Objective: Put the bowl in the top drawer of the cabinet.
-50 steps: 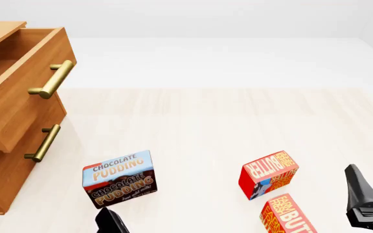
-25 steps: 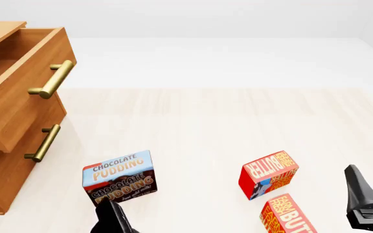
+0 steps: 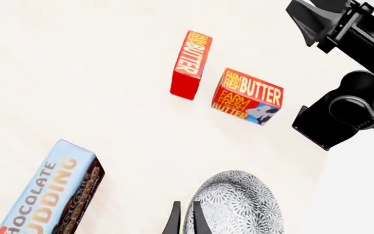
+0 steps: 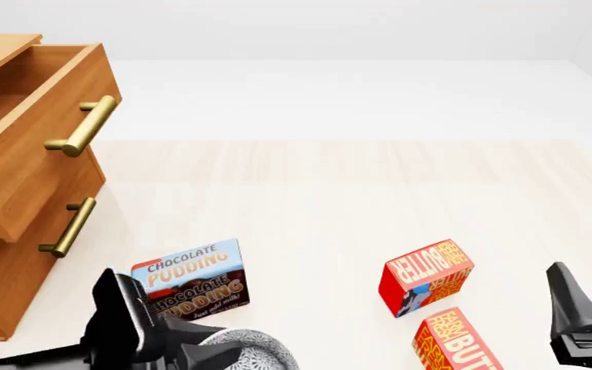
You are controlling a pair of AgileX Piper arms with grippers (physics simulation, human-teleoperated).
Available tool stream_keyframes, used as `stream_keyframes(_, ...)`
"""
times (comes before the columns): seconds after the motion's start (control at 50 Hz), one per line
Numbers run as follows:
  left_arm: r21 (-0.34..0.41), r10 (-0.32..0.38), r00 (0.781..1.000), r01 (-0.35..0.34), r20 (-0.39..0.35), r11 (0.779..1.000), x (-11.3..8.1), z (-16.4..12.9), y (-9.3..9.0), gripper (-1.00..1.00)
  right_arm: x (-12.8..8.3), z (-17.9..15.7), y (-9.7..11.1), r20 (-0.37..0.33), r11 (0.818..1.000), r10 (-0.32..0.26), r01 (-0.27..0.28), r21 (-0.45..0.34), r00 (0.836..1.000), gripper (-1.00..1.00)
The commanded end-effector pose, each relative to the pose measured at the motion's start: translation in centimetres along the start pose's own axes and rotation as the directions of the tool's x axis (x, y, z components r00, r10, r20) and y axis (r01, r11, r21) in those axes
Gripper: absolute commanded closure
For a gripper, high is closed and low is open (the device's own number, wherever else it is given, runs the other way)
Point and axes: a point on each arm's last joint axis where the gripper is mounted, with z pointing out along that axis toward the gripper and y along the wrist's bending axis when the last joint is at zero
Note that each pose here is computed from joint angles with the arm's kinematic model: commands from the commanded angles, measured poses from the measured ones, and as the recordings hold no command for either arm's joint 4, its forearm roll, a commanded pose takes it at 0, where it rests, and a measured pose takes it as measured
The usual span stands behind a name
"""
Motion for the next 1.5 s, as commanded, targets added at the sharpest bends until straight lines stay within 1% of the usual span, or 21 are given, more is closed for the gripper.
stream_keyframes(0.02,-0.014,0.000,0.997,0.001,0.079,1.000,-1.9,-2.3,0.1,1.00,0.0,0.0,0.0,0.001,1.000,0.000,0.000,0.002,1.000,-1.00)
stream_keyframes(0.06,-0.024,0.011,0.996,-0.009,0.084,1.000,-2.1,-2.5,0.3,1.00,0.0,0.0,0.0,0.002,1.000,0.000,0.000,0.002,1.000,-1.00)
stream_keyframes(0.1,-0.002,0.028,0.991,-0.028,0.129,1.000,-2.6,-3.4,-0.1,1.00,0.0,0.0,0.0,0.002,1.000,0.000,0.000,0.002,1.000,-1.00)
stream_keyframes(0.14,-0.012,0.033,0.993,-0.032,0.110,0.999,-2.5,-3.0,0.0,1.00,0.0,0.0,0.0,0.002,1.000,0.000,0.000,0.002,1.000,-1.00)
stream_keyframes(0.16,-0.007,0.070,0.990,-0.069,0.120,0.998,-2.7,-3.2,-0.2,1.00,0.0,0.0,0.0,0.003,1.000,0.000,0.000,0.003,1.000,-1.00)
stream_keyframes(0.2,-0.004,0.040,0.992,-0.040,0.118,0.999,-2.8,-3.2,-0.2,1.00,0.0,-0.1,0.0,0.004,1.000,0.003,-0.003,0.003,1.000,-1.00)
stream_keyframes(0.22,-0.011,0.054,0.991,-0.053,0.120,0.999,-2.9,-3.3,-0.1,1.00,0.0,0.0,0.0,0.004,1.000,0.002,-0.002,0.003,1.000,-1.00)
stream_keyframes(0.32,-0.030,0.056,0.992,-0.053,0.115,0.998,-3.2,-3.4,0.1,1.00,0.0,-0.1,0.0,0.004,1.000,0.003,-0.003,0.003,1.000,-1.00)
stream_keyframes(0.42,-0.052,0.070,0.989,-0.064,0.133,0.997,-3.7,-4.1,0.3,1.00,0.0,-0.1,0.0,0.004,1.000,0.004,-0.004,0.003,1.000,-1.00)
stream_keyframes(0.58,-0.098,0.064,0.985,-0.048,0.162,0.994,-4.6,-5.6,0.8,1.00,0.0,-0.1,0.0,0.006,1.000,0.004,-0.004,0.001,1.000,-1.00)
stream_keyframes(0.6,-0.115,0.061,0.983,-0.042,0.171,0.992,-4.7,-5.9,1.0,1.00,0.0,-0.1,0.0,0.006,1.000,0.004,-0.004,0.001,1.000,-1.00)
stream_keyframes(0.72,-0.138,0.062,0.981,-0.036,0.183,0.990,-5.4,-6.7,1.2,1.00,-0.1,-0.1,0.0,0.008,1.000,0.004,-0.004,-0.001,1.000,-1.00)
stream_keyframes(0.74,-0.152,0.047,0.983,-0.020,0.179,0.988,-5.4,-6.7,1.4,1.00,-0.1,-0.1,0.0,0.008,1.000,0.004,-0.004,-0.002,1.000,-1.00)
stream_keyframes(0.86,-0.152,0.029,0.981,0.001,0.192,0.988,-6.1,-7.2,1.3,1.00,-0.1,-0.1,0.0,0.009,1.000,0.004,-0.004,-0.002,1.000,-1.00)
stream_keyframes(0.88,-0.154,0.035,0.980,-0.004,0.198,0.988,-6.3,-7.4,1.3,1.00,-0.1,-0.1,0.0,0.009,1.000,0.003,-0.003,-0.002,1.000,-1.00)
stream_keyframes(0.94,-0.162,0.019,0.971,0.020,0.239,0.987,-7.1,-8.6,1.2,1.00,-0.1,-0.1,0.0,0.008,1.000,0.003,-0.003,-0.003,1.000,-1.00)
stream_keyframes(0.96,-0.169,0.028,0.969,0.015,0.246,0.985,-7.3,-8.9,1.2,1.00,-0.1,-0.1,0.0,0.008,1.000,0.004,-0.004,-0.003,1.000,-1.00)
stream_keyframes(1.04,-0.198,0.023,0.962,0.032,0.272,0.980,-7.9,-9.7,1.5,1.00,-0.1,-0.1,0.0,0.009,1.000,0.004,-0.004,-0.002,1.000,-1.00)
stream_keyframes(1.08,-0.203,0.009,0.956,0.053,0.293,0.978,-8.1,-10.2,1.5,1.00,-0.1,-0.1,0.0,0.010,1.000,0.004,-0.004,-0.003,1.000,-1.00)
stream_keyframes(1.28,-0.227,0.025,0.950,0.049,0.312,0.973,-9.0,-11.4,1.4,1.00,-0.1,-0.1,0.0,0.010,1.000,0.003,-0.003,-0.004,1.000,-1.00)
stream_keyframes(1.5,-0.262,0.053,0.936,0.043,0.347,0.964,-10.1,-13.9,1.1,1.00,-0.1,-0.1,0.0,0.012,1.000,0.003,-0.003,-0.008,1.000,-1.00)
